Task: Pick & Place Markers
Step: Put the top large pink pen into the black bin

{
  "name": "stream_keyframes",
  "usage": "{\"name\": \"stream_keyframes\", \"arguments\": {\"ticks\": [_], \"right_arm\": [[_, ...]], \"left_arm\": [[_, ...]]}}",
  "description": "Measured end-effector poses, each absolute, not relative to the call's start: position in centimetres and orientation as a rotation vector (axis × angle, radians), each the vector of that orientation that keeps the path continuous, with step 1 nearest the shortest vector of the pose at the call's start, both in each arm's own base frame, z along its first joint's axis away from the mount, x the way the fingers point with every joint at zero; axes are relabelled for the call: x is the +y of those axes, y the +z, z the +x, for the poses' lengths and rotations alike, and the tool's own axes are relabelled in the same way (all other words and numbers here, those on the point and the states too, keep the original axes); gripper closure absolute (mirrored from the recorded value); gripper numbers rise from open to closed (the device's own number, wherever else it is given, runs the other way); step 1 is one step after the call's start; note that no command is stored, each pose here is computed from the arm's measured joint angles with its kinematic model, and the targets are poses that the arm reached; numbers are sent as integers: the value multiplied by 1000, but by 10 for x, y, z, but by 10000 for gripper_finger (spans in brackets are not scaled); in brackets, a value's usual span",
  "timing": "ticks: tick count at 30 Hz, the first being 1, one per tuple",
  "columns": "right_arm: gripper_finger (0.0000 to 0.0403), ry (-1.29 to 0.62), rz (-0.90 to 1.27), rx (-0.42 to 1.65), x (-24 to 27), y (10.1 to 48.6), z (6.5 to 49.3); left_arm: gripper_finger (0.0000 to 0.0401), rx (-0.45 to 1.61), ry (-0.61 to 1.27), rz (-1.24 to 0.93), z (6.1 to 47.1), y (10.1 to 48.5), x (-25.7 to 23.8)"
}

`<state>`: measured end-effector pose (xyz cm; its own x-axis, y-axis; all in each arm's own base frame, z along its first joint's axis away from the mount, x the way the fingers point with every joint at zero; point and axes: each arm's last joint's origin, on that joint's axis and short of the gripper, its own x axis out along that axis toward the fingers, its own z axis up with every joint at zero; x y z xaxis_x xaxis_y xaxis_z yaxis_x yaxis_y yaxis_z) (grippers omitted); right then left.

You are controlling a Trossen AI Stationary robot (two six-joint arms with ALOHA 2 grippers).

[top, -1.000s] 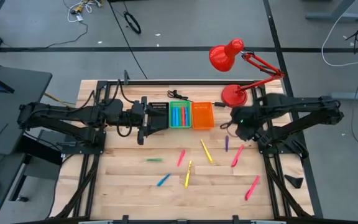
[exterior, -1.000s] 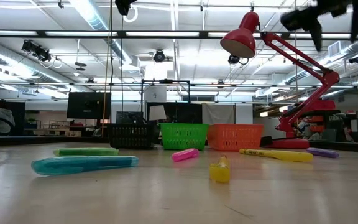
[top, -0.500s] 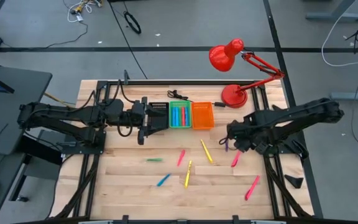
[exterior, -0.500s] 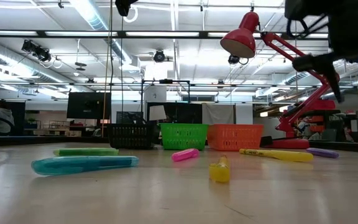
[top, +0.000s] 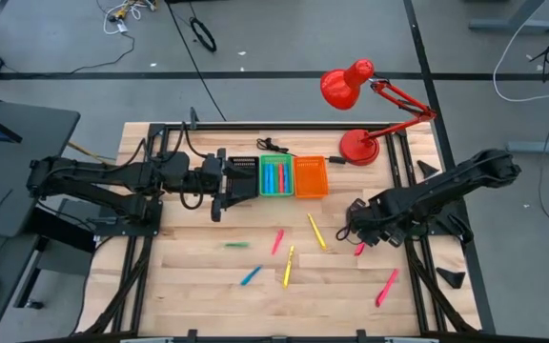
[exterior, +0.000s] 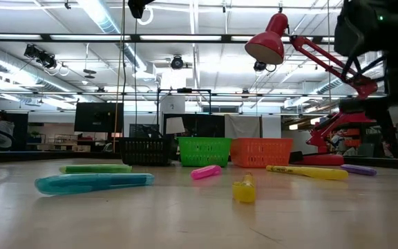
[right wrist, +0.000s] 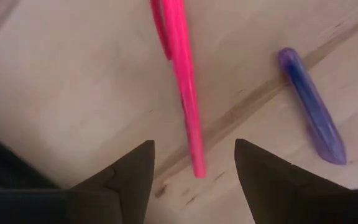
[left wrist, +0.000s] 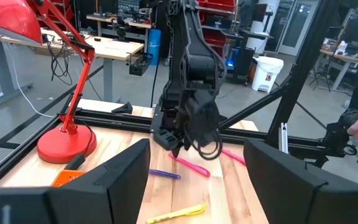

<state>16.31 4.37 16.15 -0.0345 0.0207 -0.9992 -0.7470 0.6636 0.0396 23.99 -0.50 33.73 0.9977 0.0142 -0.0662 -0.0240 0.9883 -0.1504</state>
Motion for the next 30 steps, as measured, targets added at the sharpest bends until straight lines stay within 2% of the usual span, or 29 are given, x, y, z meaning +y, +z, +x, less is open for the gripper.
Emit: {"name": "stream_keyframes", "arguments": {"ticks": [6, 9, 15, 20, 30], "right_arm": [[179, 581, -664, 1565, 41, 140, 164], [183, 589, -682, 1606, 40, 133, 161], [210, 590, -674, 1619, 40, 129, 160], [253, 615, -674, 1605, 41, 129, 161], [365, 626, -673, 1597, 41, 129, 161]], "left_arm": [[137, 70, 20, -152, 240, 337, -5], [137, 74, 20, -152, 240, 336, -5], [137, 84, 9, -152, 240, 336, -5], [137, 97, 10, -152, 240, 334, -5], [137, 105, 11, -152, 240, 334, -5]]}}
